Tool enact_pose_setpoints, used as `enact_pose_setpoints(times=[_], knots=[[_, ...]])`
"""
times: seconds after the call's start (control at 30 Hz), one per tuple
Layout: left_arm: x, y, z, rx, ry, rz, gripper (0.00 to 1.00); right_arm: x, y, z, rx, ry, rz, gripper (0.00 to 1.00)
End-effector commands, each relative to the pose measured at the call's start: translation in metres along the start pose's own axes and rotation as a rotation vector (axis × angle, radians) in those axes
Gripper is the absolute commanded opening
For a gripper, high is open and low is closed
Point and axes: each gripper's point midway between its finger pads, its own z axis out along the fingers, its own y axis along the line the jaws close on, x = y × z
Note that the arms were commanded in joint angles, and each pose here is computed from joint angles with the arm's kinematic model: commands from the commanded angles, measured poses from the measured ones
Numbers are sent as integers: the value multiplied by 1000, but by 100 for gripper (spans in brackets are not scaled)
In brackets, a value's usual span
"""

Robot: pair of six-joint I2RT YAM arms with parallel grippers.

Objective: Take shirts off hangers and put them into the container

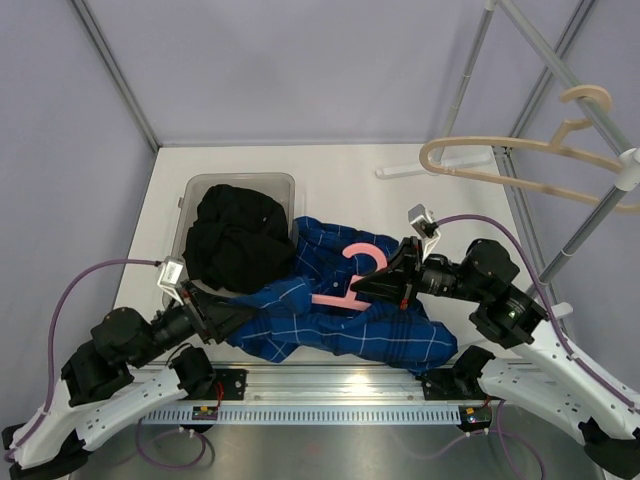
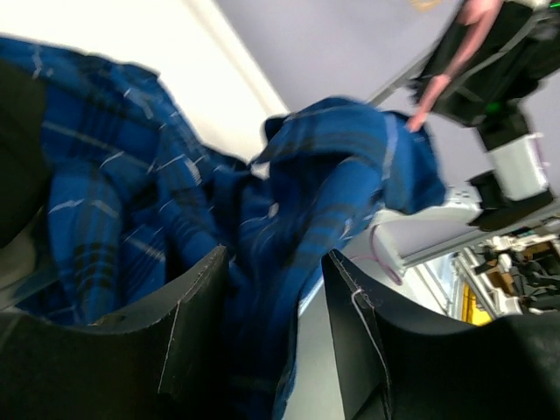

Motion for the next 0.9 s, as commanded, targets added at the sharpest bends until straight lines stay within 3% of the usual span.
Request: enact_pose_setpoints(times=[0.0,0.27,0.3,0.33,0.4,0.43,0.57,0.7,0.87], knots=[[8,17,8,-104,44,-14,50,-29,11,-9,42,-78,-13,0],[16,29,4,-138,50,-36,47,-42,-9,-31,248,-116,-38,0],[15,29,3,-141,43,-35,43,-44,-8,-33,251,-123,-42,0],[14,30,2,-146,36,-35,30,-47,-5,-36,253,-136,-49,0],[11,34,2,-167,20,-34,15,-49,-7,-41,283,-141,-54,0],[8,36,1,-185,10,-37,0,-54,-4,-45,291,-150,-60,0],[-8,48,-5,-260,-77,-47,0,-54,8,-52,261,-143,-58,0],[-41,72,-24,-374,-296,-97,0,-51,21,-64,237,-142,-53,0],[-59,96,-45,-535,-389,-77,0,-52,22,-86,303,-178,-57,0]])
